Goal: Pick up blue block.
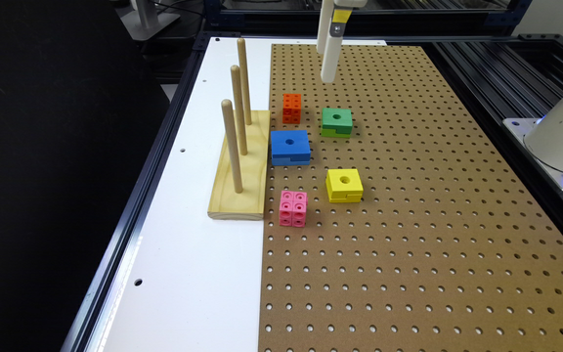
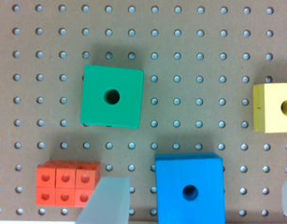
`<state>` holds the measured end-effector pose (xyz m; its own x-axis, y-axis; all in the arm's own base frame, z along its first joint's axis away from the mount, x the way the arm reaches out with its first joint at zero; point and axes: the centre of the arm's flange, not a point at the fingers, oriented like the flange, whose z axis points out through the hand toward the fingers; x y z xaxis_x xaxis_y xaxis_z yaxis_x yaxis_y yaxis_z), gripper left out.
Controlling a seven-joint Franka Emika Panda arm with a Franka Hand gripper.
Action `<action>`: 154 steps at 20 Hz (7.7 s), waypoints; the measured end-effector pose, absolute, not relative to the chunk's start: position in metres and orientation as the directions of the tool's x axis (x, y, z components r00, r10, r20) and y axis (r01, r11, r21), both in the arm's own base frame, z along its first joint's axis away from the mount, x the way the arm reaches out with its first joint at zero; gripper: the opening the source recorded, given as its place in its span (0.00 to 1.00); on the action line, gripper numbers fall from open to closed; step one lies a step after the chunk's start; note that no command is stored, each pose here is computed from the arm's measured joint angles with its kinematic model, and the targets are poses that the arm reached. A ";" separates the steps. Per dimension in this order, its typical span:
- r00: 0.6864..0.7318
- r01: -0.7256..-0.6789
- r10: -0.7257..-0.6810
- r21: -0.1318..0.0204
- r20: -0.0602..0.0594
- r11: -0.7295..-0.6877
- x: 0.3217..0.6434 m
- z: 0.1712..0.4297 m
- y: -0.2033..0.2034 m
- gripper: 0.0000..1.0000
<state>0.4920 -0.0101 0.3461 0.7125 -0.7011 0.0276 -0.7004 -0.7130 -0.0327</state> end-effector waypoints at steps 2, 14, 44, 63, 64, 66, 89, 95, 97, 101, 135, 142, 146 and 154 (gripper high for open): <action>0.710 -0.703 -0.703 -0.033 0.028 -0.711 0.495 0.346 -0.012 1.00; 0.708 -0.705 -0.706 -0.022 0.012 -0.708 0.498 0.324 -0.014 1.00; 0.710 -0.704 -0.704 -0.022 0.002 -0.710 0.510 0.261 -0.012 1.00; 0.715 -0.697 -0.699 -0.046 0.012 -0.715 0.537 0.218 -0.005 1.00; 0.717 -0.696 -0.697 -0.048 0.013 -0.716 0.538 0.218 -0.003 1.00; 0.718 -0.694 -0.696 -0.052 0.014 -0.718 0.540 0.220 0.000 1.00; 0.710 -0.704 -0.704 -0.050 0.001 -0.709 0.538 0.216 0.008 1.00; 0.708 -0.706 -0.706 -0.044 -0.005 -0.707 0.536 0.212 0.006 1.00; 0.708 -0.706 -0.706 -0.038 -0.013 -0.707 0.535 0.204 0.006 1.00; 0.707 -0.707 -0.707 -0.034 -0.020 -0.706 0.534 0.191 0.006 1.00; 0.709 -0.705 -0.705 -0.050 -0.008 -0.708 0.545 0.176 0.008 1.00; 0.709 -0.705 -0.705 -0.052 -0.006 -0.708 0.547 0.177 0.008 0.00; 0.709 -0.705 -0.705 -0.051 -0.007 -0.708 0.547 0.178 0.008 0.00; 0.711 -0.703 -0.703 -0.040 -0.007 -0.710 0.549 0.220 0.007 0.00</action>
<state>0.5489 0.0069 0.2196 0.7112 -0.7030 -0.0066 -0.7026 -0.7104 -0.0403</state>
